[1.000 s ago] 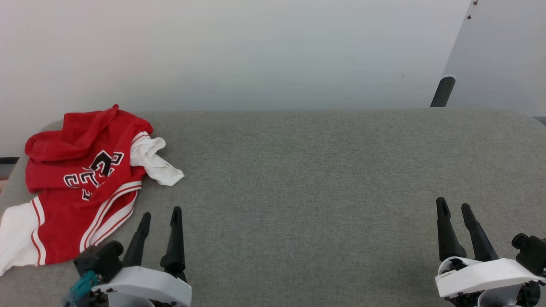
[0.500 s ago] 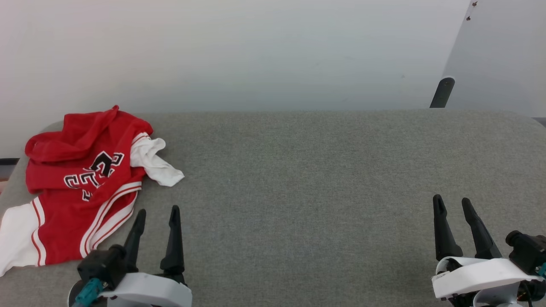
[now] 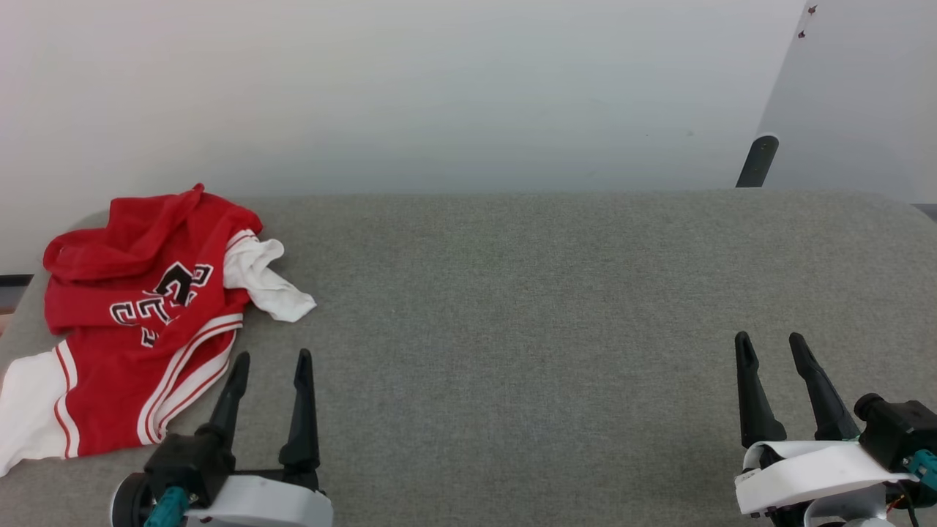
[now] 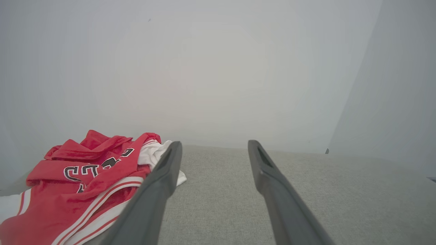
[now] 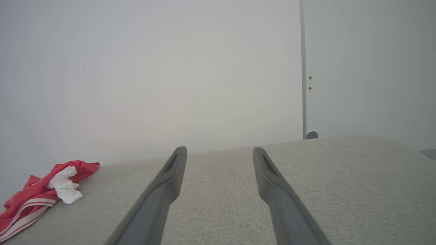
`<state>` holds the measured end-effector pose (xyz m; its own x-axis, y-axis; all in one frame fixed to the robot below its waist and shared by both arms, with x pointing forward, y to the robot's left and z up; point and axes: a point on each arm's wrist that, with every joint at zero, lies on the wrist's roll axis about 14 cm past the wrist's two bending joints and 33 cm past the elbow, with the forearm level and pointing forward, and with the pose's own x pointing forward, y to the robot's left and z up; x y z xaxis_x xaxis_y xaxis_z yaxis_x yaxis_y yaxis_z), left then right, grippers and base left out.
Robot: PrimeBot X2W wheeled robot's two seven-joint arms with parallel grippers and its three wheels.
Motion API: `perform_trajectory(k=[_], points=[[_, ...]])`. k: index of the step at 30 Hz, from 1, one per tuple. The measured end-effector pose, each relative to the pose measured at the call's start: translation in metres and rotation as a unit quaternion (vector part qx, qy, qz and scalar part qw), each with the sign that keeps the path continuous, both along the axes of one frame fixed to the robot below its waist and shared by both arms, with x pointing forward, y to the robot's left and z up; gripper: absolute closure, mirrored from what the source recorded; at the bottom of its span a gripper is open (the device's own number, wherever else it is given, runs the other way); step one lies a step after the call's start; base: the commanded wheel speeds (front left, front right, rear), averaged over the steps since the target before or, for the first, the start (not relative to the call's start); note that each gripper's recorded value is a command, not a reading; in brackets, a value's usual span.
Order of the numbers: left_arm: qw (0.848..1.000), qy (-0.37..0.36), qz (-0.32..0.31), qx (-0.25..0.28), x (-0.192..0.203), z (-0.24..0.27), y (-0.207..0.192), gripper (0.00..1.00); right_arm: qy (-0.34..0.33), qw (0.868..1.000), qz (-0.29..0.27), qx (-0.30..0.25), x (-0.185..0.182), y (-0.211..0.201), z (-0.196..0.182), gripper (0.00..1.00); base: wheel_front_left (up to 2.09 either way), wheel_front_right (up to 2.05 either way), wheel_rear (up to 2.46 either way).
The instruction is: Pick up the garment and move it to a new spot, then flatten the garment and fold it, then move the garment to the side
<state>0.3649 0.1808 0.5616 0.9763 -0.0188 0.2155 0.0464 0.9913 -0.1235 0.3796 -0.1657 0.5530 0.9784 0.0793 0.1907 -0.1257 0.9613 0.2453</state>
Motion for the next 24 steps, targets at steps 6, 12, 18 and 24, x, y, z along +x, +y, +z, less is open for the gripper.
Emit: perform_trajectory(k=[6, 12, 18, 24], points=[[1.000, -0.009, -0.001, 0.018, -0.003, 0.002, -0.003, 0.00, -0.009, 1.000, 0.000, -0.021, -0.001, 0.001, 0.003, 0.00, 0.00, 0.00, 0.00], [0.999, -0.021, -0.002, 0.033, -0.005, 0.006, -0.005, 0.00, -0.020, 0.999, 0.001, -0.043, -0.003, 0.003, 0.008, 0.00, 0.00, 0.00, 0.00], [0.999, -0.026, -0.002, 0.038, -0.008, 0.008, -0.005, 0.00, -0.028, 0.998, 0.002, -0.055, -0.003, 0.005, 0.013, 0.00, 0.00, 0.00, 0.00], [0.999, -0.026, 0.002, 0.034, -0.010, 0.007, -0.002, 0.00, -0.032, 0.998, 0.003, -0.059, -0.004, 0.006, 0.015, 0.00, 0.00, 0.00, 0.00]])
